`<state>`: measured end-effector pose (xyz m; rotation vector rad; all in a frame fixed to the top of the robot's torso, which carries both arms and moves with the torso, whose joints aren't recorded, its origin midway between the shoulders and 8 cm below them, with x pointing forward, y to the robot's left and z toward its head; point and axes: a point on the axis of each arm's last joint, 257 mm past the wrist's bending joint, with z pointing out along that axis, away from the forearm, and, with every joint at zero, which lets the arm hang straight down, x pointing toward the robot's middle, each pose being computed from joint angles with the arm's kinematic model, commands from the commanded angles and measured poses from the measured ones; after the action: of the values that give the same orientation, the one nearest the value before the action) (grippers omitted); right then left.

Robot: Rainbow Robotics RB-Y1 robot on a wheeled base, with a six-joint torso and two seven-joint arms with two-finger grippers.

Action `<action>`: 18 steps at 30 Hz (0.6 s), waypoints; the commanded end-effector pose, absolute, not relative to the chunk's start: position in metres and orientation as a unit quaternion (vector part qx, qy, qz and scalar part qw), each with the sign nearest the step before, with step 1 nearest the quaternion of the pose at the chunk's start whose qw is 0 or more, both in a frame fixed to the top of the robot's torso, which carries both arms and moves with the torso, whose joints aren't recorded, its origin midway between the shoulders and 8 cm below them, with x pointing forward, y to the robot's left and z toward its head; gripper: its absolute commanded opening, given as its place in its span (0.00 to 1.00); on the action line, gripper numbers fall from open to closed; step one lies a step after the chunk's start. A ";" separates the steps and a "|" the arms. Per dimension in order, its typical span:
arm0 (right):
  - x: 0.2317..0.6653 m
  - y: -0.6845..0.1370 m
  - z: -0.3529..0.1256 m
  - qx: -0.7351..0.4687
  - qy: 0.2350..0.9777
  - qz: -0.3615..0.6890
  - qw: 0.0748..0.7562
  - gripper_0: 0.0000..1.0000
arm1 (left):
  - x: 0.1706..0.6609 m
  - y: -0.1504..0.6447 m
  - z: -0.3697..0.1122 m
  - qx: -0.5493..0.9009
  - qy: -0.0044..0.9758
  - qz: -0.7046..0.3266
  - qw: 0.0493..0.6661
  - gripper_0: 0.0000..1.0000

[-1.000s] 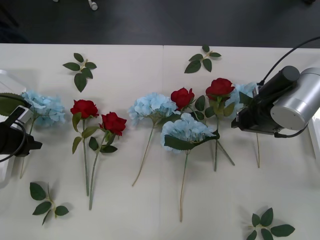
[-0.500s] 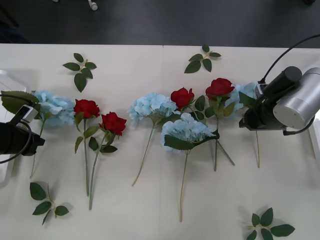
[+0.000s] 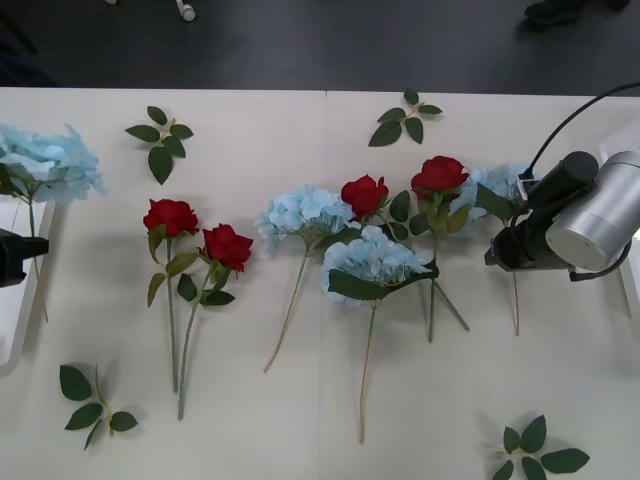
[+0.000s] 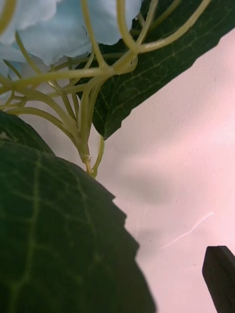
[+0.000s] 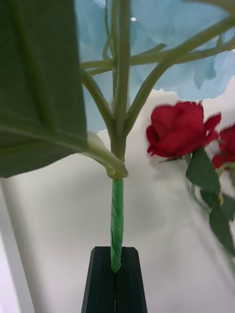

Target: Put the red flowers into the right box and the blue flowers into the left box

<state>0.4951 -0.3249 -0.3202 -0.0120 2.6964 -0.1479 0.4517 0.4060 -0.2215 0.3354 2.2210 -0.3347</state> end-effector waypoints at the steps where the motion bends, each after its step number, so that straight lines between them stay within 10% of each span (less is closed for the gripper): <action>1: 0.508 -0.327 -0.306 -0.044 0.970 -0.065 0.232 1.00 | 0.441 0.423 -0.183 0.019 0.879 -0.139 0.455 0.00; 18: 0.523 -0.322 -0.323 -0.050 0.968 -0.059 0.240 0.97 | 0.434 0.551 -0.161 -0.248 0.885 -0.068 0.388 0.00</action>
<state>0.5112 -0.3267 -0.3376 -0.0696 2.6804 -0.1603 0.4232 0.5258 -0.1847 -0.5608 2.2715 -0.1880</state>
